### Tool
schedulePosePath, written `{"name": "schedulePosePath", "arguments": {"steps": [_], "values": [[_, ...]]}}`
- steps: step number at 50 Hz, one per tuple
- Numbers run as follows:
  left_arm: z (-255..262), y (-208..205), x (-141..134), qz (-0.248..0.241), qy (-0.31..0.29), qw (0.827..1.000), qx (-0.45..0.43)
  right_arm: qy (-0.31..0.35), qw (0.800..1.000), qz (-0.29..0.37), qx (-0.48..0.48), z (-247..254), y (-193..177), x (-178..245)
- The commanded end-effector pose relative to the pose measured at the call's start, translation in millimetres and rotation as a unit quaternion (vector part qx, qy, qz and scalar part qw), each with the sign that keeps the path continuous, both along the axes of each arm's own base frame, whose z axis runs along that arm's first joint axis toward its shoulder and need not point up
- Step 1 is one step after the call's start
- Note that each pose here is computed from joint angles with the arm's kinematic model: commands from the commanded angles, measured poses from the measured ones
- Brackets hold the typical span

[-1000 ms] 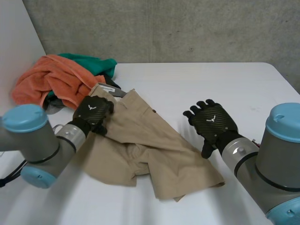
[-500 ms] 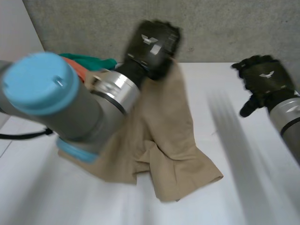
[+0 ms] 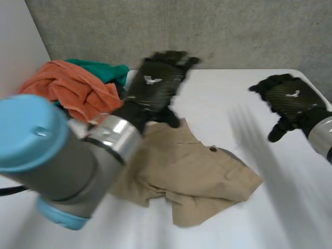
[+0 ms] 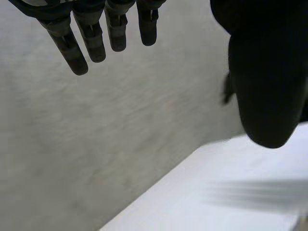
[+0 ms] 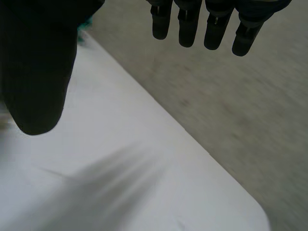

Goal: Fold the laundry.

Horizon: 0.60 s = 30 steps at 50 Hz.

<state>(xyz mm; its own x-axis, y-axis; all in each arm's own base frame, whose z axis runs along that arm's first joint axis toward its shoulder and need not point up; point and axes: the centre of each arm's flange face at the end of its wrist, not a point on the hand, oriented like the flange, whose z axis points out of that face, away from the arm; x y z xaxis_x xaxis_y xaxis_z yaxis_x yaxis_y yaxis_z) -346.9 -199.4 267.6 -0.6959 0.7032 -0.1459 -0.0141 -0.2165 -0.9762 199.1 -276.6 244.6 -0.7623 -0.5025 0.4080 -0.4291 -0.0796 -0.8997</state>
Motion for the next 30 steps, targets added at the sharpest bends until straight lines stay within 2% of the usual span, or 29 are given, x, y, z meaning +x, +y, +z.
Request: {"name": "schedulePosePath", "arguments": {"steps": [1,7,10,16,20,30], "values": [[-29.7,-20.9,83.5,0.129,-0.088,0.986,0.057,0.031,0.996,0.088,0.005,4.4,38.2,37.5],[-53.7,-51.6,144.1,0.214,-0.1,0.965,0.112,0.024,0.993,0.117,0.009,8.9,54.6,72.8],[-63.2,-60.5,160.1,0.219,-0.09,0.96,0.15,0.034,0.992,0.116,0.03,3.3,57.5,83.4],[-82.5,-64.7,166.2,0.193,-0.091,0.952,0.22,0.066,0.987,0.123,0.075,-11.8,63.0,108.4],[-94.4,-78.3,166.8,0.19,-0.098,0.948,0.237,0.072,0.984,0.136,0.086,-24.8,56.7,127.0],[-120.6,-129.0,169.0,0.225,-0.123,0.936,0.241,-0.003,0.993,0.089,0.072,-32.3,0.5,160.9]]}}
